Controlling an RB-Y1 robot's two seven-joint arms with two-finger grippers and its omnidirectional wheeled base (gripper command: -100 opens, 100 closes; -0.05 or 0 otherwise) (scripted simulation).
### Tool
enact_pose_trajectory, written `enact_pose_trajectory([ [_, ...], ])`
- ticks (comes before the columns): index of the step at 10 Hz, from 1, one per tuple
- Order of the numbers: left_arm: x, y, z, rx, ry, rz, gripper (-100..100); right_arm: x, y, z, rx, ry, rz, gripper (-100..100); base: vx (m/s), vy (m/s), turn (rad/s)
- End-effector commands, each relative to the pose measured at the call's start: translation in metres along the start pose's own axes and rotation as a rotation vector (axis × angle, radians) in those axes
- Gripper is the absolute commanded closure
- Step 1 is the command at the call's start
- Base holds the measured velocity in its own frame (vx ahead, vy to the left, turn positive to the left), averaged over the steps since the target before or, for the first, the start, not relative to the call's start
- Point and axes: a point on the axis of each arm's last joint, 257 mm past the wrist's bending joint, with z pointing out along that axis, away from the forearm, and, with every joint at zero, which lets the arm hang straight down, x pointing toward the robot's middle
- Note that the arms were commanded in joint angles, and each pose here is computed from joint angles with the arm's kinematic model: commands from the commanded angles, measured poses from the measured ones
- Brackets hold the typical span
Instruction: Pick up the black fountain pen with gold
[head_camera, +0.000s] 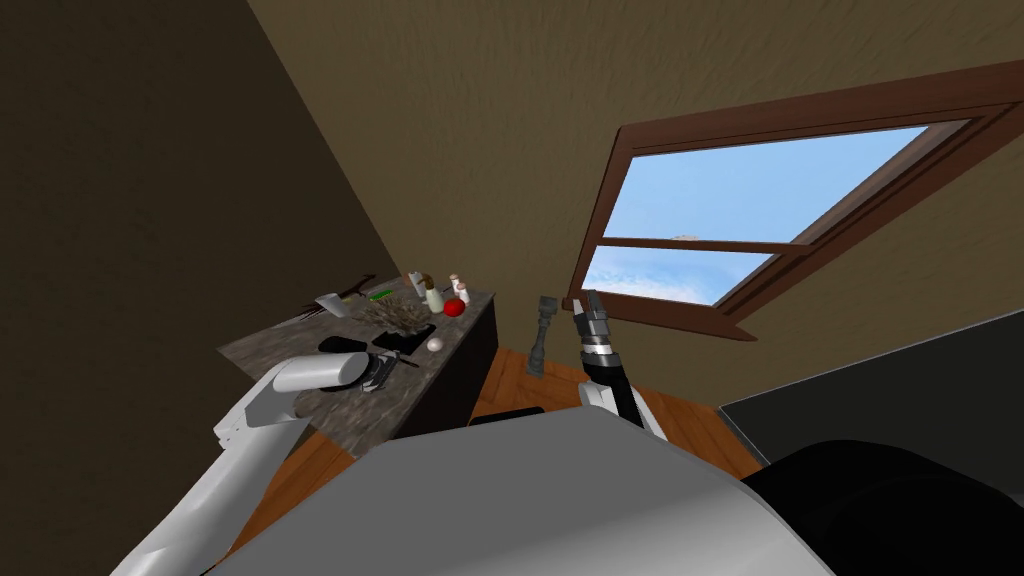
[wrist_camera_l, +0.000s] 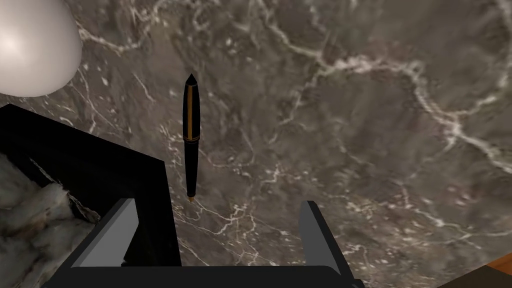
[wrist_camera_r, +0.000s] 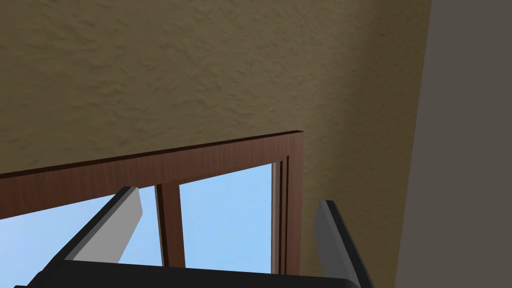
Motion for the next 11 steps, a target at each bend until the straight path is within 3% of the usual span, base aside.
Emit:
enact_pose_trajectory([
  [1, 0.004, 0.010, 0.001, -0.050, 0.035, 0.012, -100, 0.000, 0.000, 0.000, 0.000, 0.000, 0.000, 0, 0.052, 0.004, -0.106],
  [11, 0.019, 0.061, -0.011, -0.284, 0.177, 0.075, -100, 0.000, 0.000, 0.000, 0.000, 0.000, 0.000, 0, 0.052, 0.012, -0.076],
])
